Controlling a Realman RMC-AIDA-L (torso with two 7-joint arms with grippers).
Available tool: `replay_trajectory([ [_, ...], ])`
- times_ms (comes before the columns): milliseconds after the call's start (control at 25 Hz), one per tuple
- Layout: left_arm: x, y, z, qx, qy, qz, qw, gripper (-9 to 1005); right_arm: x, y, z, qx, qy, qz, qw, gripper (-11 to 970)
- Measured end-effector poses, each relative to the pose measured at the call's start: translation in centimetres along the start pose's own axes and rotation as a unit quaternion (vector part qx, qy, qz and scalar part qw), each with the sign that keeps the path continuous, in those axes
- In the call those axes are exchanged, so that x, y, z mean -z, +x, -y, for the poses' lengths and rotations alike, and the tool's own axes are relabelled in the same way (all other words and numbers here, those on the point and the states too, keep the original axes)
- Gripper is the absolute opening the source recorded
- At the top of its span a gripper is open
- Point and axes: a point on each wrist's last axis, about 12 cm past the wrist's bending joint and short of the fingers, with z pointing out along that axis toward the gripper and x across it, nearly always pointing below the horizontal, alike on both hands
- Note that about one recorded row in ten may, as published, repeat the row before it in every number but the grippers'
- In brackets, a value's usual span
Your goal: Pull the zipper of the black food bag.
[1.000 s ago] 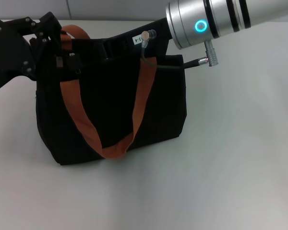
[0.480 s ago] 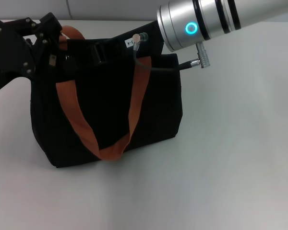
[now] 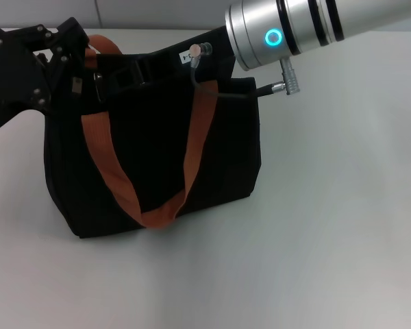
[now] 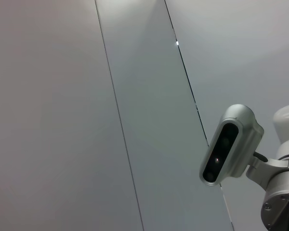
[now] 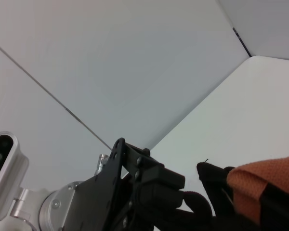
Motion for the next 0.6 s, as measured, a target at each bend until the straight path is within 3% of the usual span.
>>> replay_trajectory([
  [280,0.01,-0.02,-0.09,0.001,-0.003,0.000,1.000,92,0.14,0.09,-0.33,-0.006,-0.018,0.001,1.000,131],
  [480,0.07,-0.15,-0.24,0.007,-0.009,0.005,1.000,93,0.12,0.01,-0.45,-0.005,-0.021,0.001,1.000,278],
  [600,0.02,-0.17,-0.22,0.009,-0.007,0.006,1.000,93,0.02,0.03,-0.33,-0.005,-0.016,0.000,1.000,274],
])
